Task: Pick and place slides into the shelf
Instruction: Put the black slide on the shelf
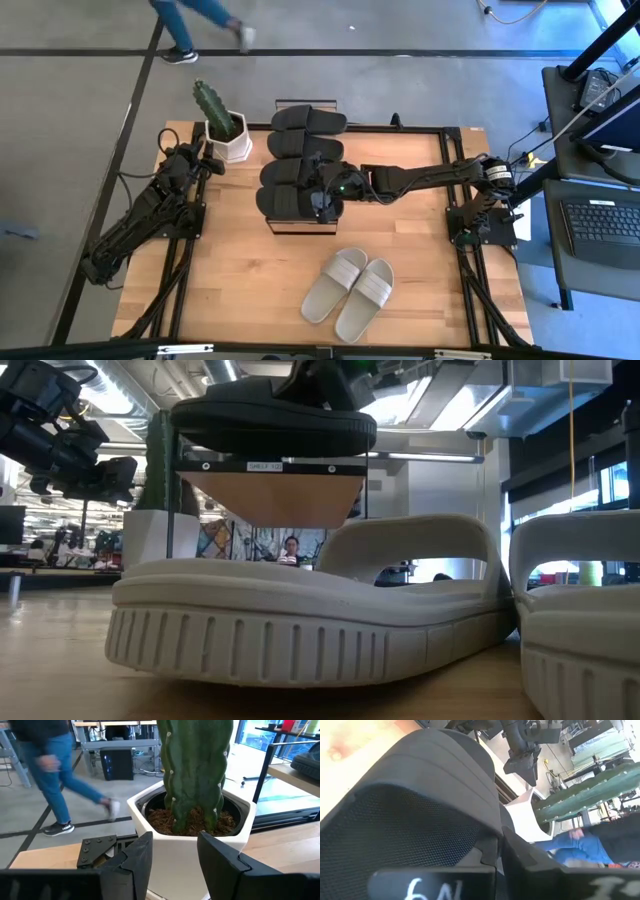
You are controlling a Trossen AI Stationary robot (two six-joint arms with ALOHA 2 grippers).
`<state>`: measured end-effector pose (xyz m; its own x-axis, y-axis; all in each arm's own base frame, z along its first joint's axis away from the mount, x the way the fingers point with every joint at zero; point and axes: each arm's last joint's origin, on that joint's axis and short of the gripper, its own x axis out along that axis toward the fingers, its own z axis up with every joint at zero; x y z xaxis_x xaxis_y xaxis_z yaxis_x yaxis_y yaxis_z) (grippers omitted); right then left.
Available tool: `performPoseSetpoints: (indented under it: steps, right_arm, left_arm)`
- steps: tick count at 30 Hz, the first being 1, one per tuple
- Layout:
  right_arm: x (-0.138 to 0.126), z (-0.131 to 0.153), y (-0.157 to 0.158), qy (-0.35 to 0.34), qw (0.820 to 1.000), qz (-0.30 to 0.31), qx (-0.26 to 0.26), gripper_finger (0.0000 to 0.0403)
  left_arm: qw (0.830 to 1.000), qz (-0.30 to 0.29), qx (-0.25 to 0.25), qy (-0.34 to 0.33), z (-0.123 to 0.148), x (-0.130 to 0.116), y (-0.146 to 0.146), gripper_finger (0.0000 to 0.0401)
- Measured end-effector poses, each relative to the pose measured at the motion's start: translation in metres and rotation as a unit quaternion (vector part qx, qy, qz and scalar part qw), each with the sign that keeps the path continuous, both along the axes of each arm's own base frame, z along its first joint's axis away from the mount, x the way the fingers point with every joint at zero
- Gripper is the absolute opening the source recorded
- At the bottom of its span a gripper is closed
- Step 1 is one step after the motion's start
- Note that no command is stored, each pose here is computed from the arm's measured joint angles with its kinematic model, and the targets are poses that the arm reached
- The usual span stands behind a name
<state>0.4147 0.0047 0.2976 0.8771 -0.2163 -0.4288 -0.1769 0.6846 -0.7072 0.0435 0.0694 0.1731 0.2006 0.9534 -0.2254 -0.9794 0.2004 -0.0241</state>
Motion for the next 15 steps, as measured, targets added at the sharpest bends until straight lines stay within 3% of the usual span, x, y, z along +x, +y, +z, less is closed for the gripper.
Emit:
performPoseSetpoints:
  steps: [15]
  right_arm:
    - [0.0004, 0.0004, -0.0003, 0.006, 0.999, 0.019, -0.038, 0.0010]
  left_arm:
    - [1.000, 0.000, 0.000, 0.000, 0.0000, 0.0000, 0.0000, 0.0147]
